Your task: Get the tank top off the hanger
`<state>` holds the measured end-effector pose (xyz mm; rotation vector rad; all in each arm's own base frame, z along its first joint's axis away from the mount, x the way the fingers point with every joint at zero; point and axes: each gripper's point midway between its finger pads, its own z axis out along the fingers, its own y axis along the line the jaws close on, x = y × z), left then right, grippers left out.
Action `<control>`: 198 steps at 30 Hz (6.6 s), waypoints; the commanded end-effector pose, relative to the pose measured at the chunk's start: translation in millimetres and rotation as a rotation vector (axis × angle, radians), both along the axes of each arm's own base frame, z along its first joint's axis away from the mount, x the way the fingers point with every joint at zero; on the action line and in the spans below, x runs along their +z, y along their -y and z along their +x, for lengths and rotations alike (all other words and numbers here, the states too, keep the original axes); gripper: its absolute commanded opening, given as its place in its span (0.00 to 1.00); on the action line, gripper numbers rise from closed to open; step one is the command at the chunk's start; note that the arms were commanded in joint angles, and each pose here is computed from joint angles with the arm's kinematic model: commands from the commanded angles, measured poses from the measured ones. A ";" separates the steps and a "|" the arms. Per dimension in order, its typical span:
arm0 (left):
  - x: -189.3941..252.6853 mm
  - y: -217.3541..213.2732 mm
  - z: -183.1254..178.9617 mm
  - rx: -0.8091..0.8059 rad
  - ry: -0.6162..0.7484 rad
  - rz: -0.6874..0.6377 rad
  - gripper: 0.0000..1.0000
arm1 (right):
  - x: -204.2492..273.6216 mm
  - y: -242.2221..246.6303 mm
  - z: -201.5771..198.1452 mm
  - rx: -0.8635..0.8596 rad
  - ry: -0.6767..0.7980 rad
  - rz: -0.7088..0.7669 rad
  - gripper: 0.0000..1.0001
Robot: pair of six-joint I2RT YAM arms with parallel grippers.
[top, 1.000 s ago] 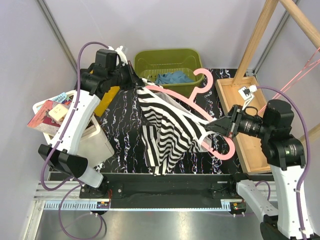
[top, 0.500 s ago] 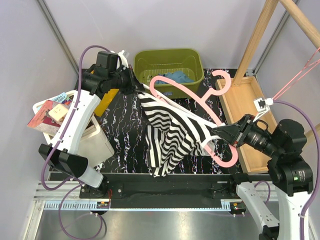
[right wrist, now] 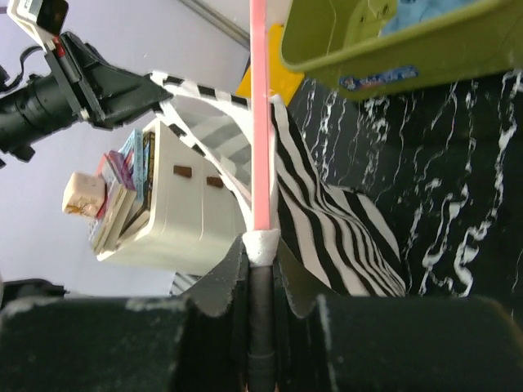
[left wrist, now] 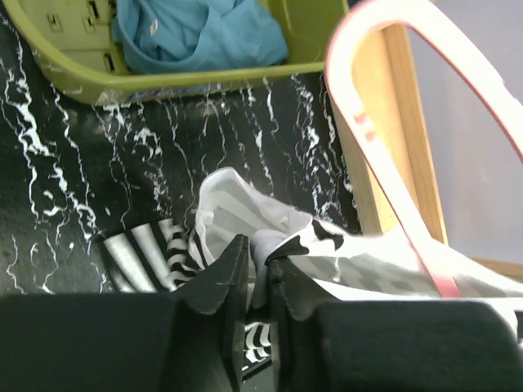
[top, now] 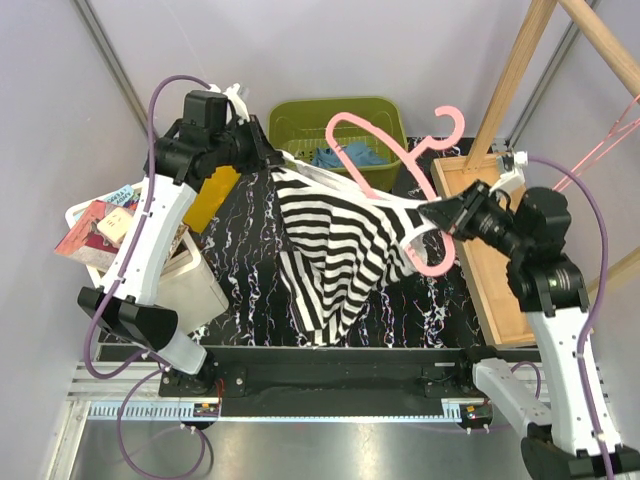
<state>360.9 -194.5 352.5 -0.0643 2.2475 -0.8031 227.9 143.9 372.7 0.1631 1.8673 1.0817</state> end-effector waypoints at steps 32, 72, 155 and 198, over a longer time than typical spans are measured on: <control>128.8 149.9 -73.3 -0.313 0.301 -0.489 0.88 | 36.5 -35.9 39.6 0.203 0.240 -0.113 0.00; 76.5 244.5 -22.5 -0.235 0.203 -0.435 0.30 | 6.1 -46.0 12.1 0.242 0.173 -0.171 0.00; 224.6 211.8 -133.8 -1.008 0.398 -1.147 0.00 | 96.8 -75.8 -74.3 0.664 0.270 0.045 0.57; 175.5 139.3 -128.5 -0.825 0.351 -0.948 0.72 | 92.8 -59.7 -16.5 0.269 0.110 0.152 0.00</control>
